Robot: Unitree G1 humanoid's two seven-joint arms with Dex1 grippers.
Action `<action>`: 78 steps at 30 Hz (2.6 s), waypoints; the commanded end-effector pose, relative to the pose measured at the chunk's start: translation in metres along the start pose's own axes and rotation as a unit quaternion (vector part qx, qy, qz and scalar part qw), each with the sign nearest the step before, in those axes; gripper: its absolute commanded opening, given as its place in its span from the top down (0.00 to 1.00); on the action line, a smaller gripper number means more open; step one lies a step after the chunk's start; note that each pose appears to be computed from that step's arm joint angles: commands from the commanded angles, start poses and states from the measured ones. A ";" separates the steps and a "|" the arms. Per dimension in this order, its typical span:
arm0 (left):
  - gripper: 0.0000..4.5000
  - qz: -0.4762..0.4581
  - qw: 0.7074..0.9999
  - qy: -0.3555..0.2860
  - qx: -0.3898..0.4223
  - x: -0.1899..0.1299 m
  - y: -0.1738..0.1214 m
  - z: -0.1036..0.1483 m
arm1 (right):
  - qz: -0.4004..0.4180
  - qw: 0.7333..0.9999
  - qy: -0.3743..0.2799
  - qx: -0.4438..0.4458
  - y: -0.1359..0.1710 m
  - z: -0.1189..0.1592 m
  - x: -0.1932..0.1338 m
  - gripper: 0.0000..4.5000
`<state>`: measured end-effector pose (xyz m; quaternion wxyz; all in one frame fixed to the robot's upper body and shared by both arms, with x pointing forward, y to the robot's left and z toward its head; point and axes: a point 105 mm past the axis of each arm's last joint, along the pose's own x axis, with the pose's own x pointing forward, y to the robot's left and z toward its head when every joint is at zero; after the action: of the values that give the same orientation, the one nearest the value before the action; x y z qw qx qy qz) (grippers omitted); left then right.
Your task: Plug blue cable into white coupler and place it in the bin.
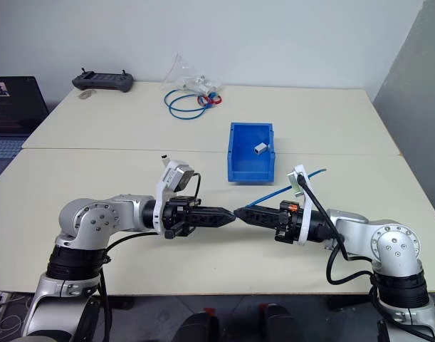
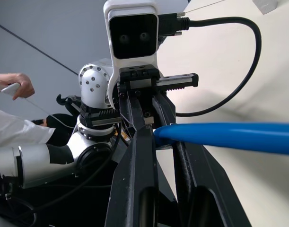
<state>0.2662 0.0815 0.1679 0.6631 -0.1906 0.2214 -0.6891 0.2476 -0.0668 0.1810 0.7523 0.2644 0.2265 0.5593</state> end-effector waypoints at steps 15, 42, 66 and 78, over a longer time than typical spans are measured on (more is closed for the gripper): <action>0.02 0.516 0.806 -0.086 0.276 -0.096 0.097 0.014 | -0.062 0.995 -0.058 -0.046 -0.016 0.028 -0.013 0.97; 0.02 0.747 0.588 -0.257 0.176 -0.119 0.173 0.067 | -0.096 0.990 -0.069 -0.073 -0.017 0.047 -0.023 0.97; 0.83 0.750 0.600 -0.246 0.130 -0.125 0.186 0.067 | -0.114 0.987 -0.089 -0.073 -0.018 0.051 -0.024 0.97; 0.83 0.286 0.890 -0.002 0.355 -0.043 0.097 0.053 | -0.091 0.983 -0.044 -0.155 -0.002 0.066 -0.012 0.97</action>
<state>0.4035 0.1330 0.1403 0.9023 0.1285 0.0199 -0.4111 0.2900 -0.0903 0.2234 0.8431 0.1705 0.1371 0.4912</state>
